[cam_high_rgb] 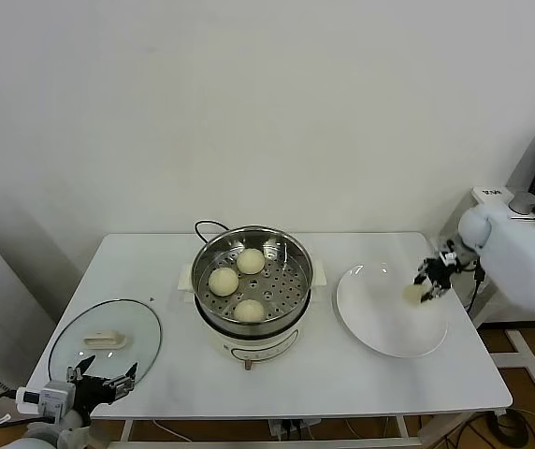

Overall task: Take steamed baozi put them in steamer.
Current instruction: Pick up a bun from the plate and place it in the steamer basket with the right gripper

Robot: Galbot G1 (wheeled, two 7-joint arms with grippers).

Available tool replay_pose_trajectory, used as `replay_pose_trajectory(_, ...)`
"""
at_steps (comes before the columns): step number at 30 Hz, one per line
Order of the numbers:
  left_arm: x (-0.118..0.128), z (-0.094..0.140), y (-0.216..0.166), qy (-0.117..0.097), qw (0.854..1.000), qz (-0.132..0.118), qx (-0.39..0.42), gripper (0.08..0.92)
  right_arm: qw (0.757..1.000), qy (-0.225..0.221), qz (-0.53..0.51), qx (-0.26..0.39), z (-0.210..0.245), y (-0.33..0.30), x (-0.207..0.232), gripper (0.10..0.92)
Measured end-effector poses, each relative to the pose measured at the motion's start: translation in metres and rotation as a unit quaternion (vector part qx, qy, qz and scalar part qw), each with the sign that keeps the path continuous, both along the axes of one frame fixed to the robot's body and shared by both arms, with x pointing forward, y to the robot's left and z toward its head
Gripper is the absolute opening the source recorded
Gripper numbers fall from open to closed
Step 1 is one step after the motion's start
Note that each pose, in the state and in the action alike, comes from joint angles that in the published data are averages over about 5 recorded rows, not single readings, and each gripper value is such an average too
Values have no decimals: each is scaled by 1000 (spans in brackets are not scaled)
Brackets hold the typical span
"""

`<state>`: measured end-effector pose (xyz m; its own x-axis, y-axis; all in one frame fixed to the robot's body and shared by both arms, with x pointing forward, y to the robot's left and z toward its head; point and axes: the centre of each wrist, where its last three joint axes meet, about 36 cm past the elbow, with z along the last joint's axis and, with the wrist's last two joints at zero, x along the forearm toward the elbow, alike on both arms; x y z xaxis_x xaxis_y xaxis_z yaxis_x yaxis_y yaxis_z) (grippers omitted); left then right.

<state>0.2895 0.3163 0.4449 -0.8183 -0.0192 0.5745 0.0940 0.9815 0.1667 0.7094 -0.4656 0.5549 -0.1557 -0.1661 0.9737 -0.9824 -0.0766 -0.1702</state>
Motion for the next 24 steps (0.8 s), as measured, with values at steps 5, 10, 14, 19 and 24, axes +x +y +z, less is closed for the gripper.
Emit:
replay_pose_trajectory(5,0,3,-1,-4,1000,-3,1,823,1000,-6,4,14,58,32,4,433)
replay_pose_trajectory(10,1,5,-4,-6,1000,-6,1,823,1000,-5,6,27,105,65,2,433)
replay_pose_trajectory(14,1,6,-6,-7,1000,-9,1,823,999,1,-2,41,132,90,-3,433)
replay_pose_trajectory(19,2,7,-6,-10,1000,-10,1,823,998,7,-22,61,157,120,-11,433)
replay_pose_trajectory(24,3,7,-7,-13,1000,-11,0,823,996,13,-39,75,171,155,-15,433)
